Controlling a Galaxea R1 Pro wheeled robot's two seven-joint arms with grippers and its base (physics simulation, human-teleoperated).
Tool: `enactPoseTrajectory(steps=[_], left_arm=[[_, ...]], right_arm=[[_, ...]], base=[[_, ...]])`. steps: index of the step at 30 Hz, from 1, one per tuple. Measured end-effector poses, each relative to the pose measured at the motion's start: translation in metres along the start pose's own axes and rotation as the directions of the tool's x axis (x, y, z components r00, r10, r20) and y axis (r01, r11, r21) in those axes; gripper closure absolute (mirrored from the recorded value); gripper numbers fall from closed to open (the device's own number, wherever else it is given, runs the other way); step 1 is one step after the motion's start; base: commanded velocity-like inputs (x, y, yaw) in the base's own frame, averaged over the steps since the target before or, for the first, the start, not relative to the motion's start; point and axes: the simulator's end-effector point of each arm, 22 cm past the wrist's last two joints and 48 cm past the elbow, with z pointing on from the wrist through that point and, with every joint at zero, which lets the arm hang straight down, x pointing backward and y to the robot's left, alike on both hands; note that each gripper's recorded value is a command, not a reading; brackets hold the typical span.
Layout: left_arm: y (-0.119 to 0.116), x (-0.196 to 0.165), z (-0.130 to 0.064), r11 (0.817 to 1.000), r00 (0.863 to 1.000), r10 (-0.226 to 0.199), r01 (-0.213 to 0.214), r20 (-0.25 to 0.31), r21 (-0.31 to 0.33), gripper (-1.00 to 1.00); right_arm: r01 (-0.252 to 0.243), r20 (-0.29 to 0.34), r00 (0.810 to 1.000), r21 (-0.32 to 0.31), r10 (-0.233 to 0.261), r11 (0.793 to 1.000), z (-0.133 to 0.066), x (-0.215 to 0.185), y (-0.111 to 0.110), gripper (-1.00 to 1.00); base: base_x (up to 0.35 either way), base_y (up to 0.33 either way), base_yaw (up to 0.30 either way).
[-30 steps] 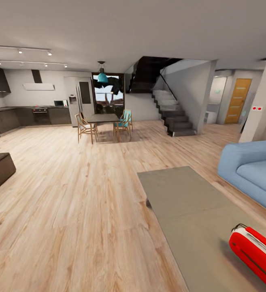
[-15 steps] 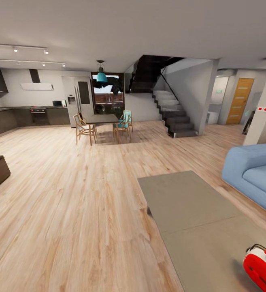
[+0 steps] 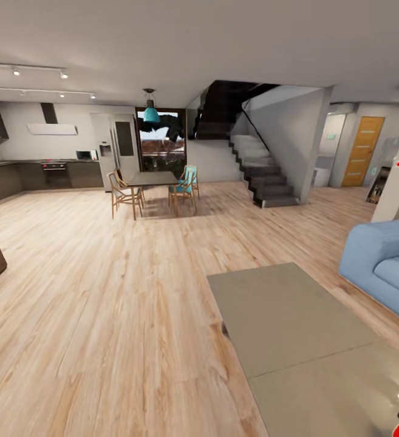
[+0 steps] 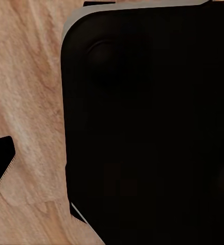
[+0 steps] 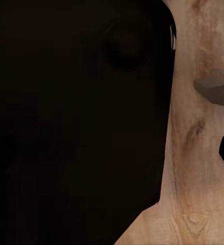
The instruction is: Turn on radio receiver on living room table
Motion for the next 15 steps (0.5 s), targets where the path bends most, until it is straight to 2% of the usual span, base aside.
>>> enactPoseTrajectory(steps=[7,15], left_arm=[[0.0,-0.0001,0.0,1.0,1.0,0.0,0.0,0.0,0.0,-1.0],[0.0,-0.0023,0.0,1.0,1.0,0.0,0.0,0.006,0.0,-1.0]], right_arm=[[0.0,0.001,1.0,0.001,0.0,1.0,0.0,-0.0003,-0.0001,-1.0],[-0.018,0.007,1.0,0.007,0.018,1.0,0.0,-0.0026,-0.0014,-1.0]], base=[[0.084,0.0,-0.017],[0.008,0.0,-0.178]])
